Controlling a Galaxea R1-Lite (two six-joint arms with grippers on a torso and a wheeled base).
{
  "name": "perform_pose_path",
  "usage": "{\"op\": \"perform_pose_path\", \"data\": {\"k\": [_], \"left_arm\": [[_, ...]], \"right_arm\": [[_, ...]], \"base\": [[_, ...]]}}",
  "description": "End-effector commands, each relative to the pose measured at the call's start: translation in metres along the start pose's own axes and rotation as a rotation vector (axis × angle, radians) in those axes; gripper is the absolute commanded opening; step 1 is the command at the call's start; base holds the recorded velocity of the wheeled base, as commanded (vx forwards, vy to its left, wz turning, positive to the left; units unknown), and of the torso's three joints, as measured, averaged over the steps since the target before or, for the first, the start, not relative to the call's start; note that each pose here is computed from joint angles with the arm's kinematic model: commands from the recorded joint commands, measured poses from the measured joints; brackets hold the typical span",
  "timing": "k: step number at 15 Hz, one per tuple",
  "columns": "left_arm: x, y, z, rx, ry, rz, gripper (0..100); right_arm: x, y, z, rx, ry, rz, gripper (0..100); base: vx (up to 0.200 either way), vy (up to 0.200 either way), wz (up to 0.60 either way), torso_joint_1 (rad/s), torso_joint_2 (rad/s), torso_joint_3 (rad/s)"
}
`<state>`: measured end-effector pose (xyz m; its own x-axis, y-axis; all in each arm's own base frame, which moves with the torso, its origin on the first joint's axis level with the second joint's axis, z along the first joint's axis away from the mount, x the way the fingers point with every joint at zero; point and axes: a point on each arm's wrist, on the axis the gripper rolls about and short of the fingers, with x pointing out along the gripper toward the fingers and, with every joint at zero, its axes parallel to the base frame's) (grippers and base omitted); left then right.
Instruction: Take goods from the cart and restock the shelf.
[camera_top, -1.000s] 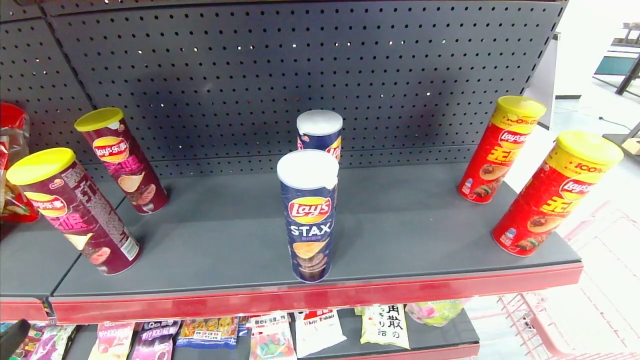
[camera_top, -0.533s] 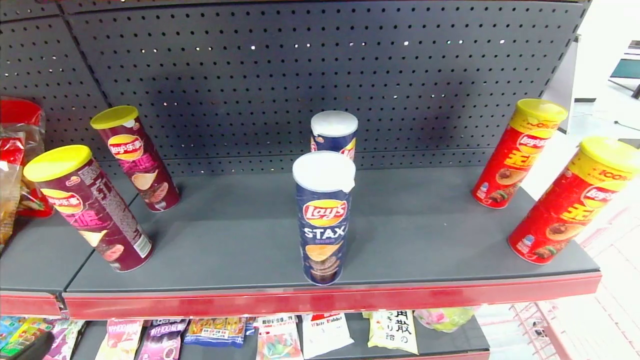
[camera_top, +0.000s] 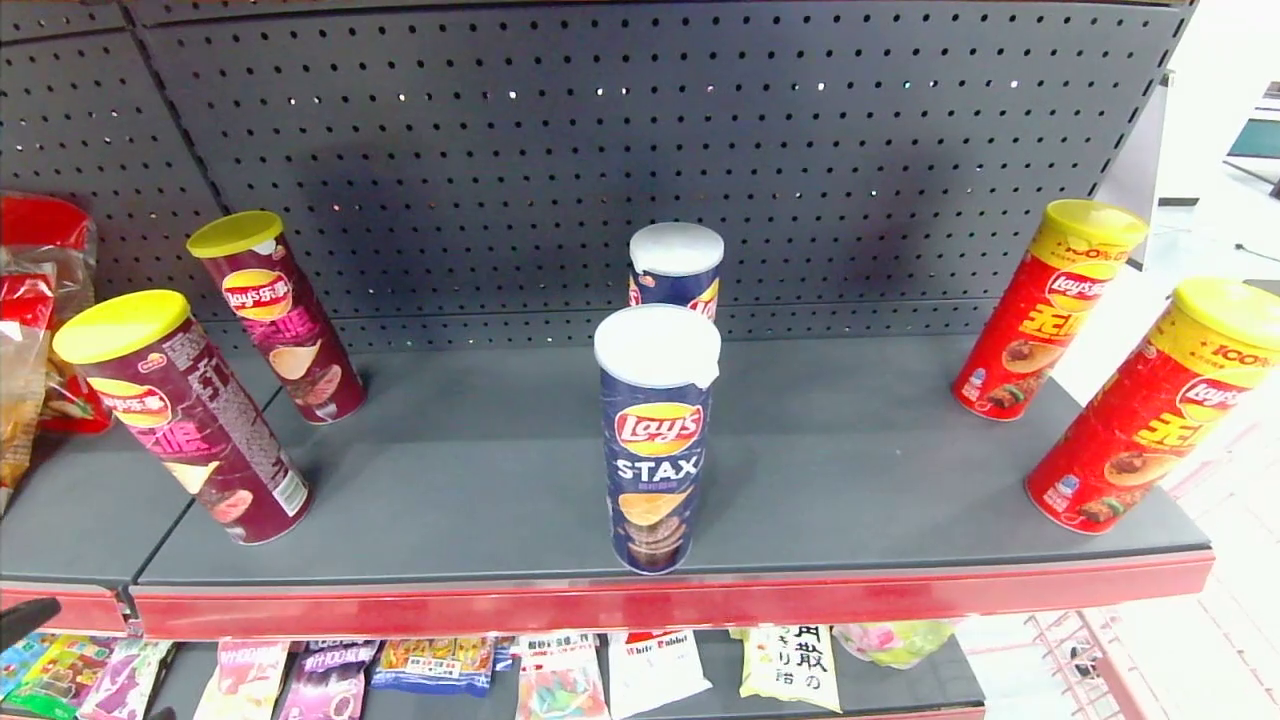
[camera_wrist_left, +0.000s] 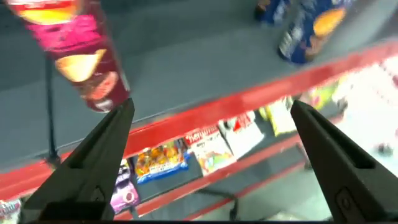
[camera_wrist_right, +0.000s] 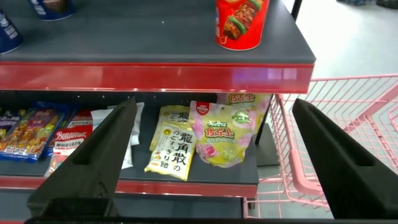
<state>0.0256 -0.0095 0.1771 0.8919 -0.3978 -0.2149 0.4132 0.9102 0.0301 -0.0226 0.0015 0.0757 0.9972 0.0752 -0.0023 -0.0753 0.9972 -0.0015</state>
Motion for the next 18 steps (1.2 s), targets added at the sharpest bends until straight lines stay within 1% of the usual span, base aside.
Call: {"op": "perform_pose_path", "data": {"k": [1, 3, 5, 7, 8, 9, 10, 11, 12, 13, 16, 18], "left_arm": [[0.023, 0.004, -0.001, 0.022, 0.121, -0.072, 100], [0.043, 0.004, 0.003, 0.025, 0.200, -0.149, 100], [0.066, -0.001, 0.011, 0.047, 0.258, -0.253, 100], [0.098, -0.010, 0.023, 0.074, 0.302, -0.337, 100], [0.116, -0.014, 0.029, 0.085, 0.317, -0.348, 100], [0.126, -0.016, 0.031, 0.088, 0.324, -0.349, 100], [0.151, -0.019, 0.038, 0.094, 0.315, -0.346, 100], [0.163, -0.021, 0.041, 0.097, 0.309, -0.345, 100], [0.182, -0.025, 0.043, 0.102, 0.324, -0.356, 100], [0.191, -0.028, 0.043, 0.107, 0.338, -0.363, 100], [0.217, -0.030, 0.042, 0.113, 0.372, -0.333, 100], [0.230, -0.033, 0.042, 0.121, 0.385, -0.337, 100]], "right_arm": [[0.000, 0.000, 0.000, -0.001, -0.001, 0.000, 100], [0.000, 0.000, 0.000, -0.001, -0.001, 0.000, 100], [0.000, 0.000, 0.000, -0.001, -0.001, 0.000, 100], [0.000, 0.000, 0.000, -0.001, -0.001, 0.000, 100], [0.000, 0.000, 0.000, -0.001, -0.001, 0.000, 100], [0.000, 0.000, 0.000, -0.001, 0.001, 0.000, 100], [0.000, 0.000, 0.000, -0.001, 0.001, 0.000, 100], [0.000, 0.000, 0.000, -0.001, -0.001, 0.000, 100], [0.000, 0.000, 0.000, -0.001, 0.001, 0.000, 100], [0.000, 0.000, 0.000, -0.001, -0.001, 0.000, 100], [0.000, 0.000, 0.000, -0.001, -0.001, 0.000, 100], [0.000, 0.000, 0.000, -0.001, -0.001, 0.000, 100]], "base": [[0.000, 0.000, 0.00, 0.000, 0.00, 0.000], [0.000, 0.000, 0.00, 0.000, 0.00, 0.000], [0.000, 0.000, 0.00, 0.000, 0.00, 0.000], [0.000, 0.000, 0.00, 0.000, 0.00, 0.000], [0.000, 0.000, 0.00, 0.000, 0.00, 0.000], [0.000, 0.000, 0.00, 0.000, 0.00, 0.000], [0.000, 0.000, 0.00, 0.000, 0.00, 0.000], [0.000, 0.000, 0.00, 0.000, 0.00, 0.000], [0.000, 0.000, 0.00, 0.000, 0.00, 0.000], [0.000, 0.000, 0.00, 0.000, 0.00, 0.000], [0.000, 0.000, 0.00, 0.000, 0.00, 0.000], [0.000, 0.000, 0.00, 0.000, 0.00, 0.000]]}}
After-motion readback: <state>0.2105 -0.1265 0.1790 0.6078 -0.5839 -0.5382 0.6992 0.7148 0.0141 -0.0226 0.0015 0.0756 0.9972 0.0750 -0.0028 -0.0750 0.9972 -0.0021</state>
